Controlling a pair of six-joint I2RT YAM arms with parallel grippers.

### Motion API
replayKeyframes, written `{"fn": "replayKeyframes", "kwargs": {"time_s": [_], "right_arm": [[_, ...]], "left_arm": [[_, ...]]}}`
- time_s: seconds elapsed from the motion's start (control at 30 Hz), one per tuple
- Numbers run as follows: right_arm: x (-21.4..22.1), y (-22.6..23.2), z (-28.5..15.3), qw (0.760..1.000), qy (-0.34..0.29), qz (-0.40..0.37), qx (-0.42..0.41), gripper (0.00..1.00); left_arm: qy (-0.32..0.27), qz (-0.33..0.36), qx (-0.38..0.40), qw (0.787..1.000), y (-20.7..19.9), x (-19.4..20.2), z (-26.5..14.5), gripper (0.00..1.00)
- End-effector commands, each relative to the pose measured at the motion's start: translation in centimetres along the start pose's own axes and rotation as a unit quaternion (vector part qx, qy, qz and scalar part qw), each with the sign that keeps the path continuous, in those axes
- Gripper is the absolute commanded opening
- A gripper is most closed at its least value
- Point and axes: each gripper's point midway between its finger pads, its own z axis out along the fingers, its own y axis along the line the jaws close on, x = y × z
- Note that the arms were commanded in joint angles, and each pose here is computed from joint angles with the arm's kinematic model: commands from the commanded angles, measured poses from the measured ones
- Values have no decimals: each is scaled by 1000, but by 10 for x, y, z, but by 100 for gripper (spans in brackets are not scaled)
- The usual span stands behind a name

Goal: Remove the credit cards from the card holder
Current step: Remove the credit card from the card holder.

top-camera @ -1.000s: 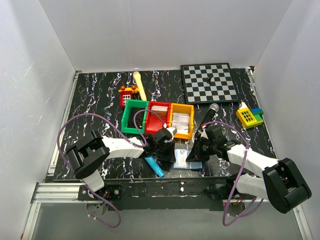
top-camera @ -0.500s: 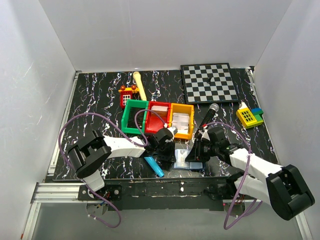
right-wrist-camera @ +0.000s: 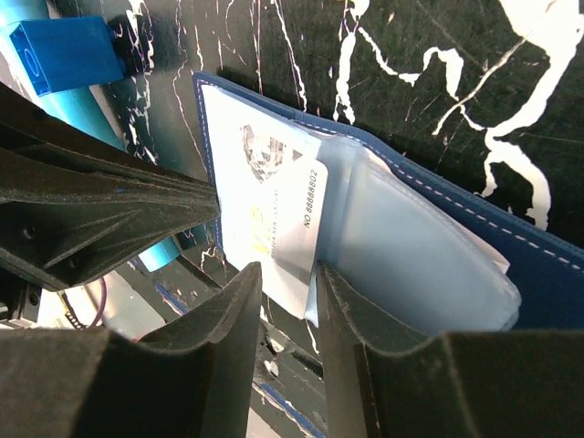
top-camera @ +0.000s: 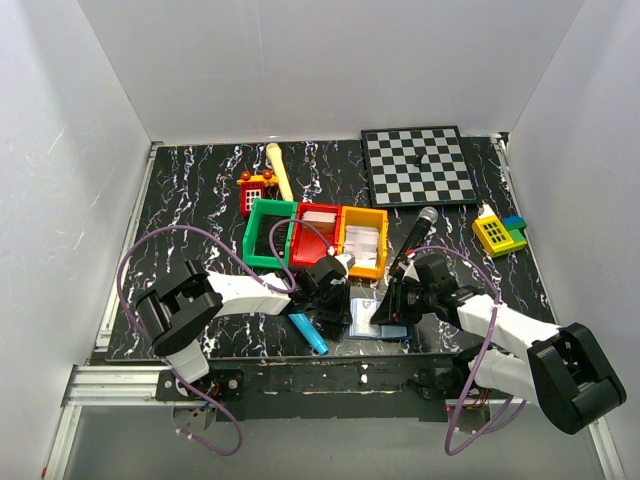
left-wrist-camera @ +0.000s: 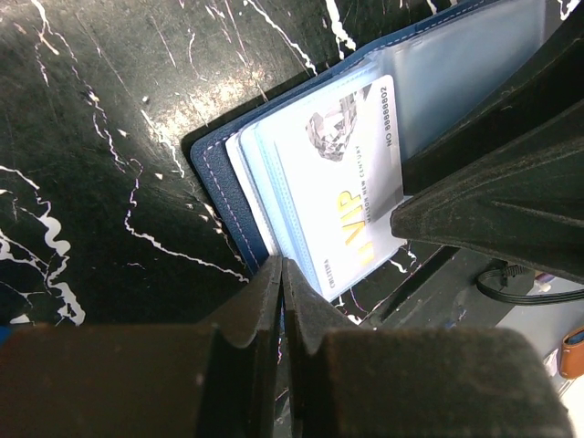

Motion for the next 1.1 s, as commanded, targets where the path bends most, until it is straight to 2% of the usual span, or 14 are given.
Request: {"fn": "replayKeyframes", "kwargs": {"time_s": [0.0, 0.37, 0.6, 1.07], "right_arm": [[-5, -2, 0, 1000, -4, 1, 12, 40], [-6, -2, -1, 1000, -6, 1, 10, 43], [-7, 5, -2, 1000, -15, -8, -11, 45], [-8, 12, -5, 998, -32, -13, -45, 46]], "left_arm": [[-26, 10, 8, 1000, -7, -11, -12, 4], [-61, 31, 54, 996, -34, -33, -24, 6], [-28, 28, 49, 998, -28, -22, -5, 6], [2, 12, 9, 1000, -6, -6, 11, 4]]}}
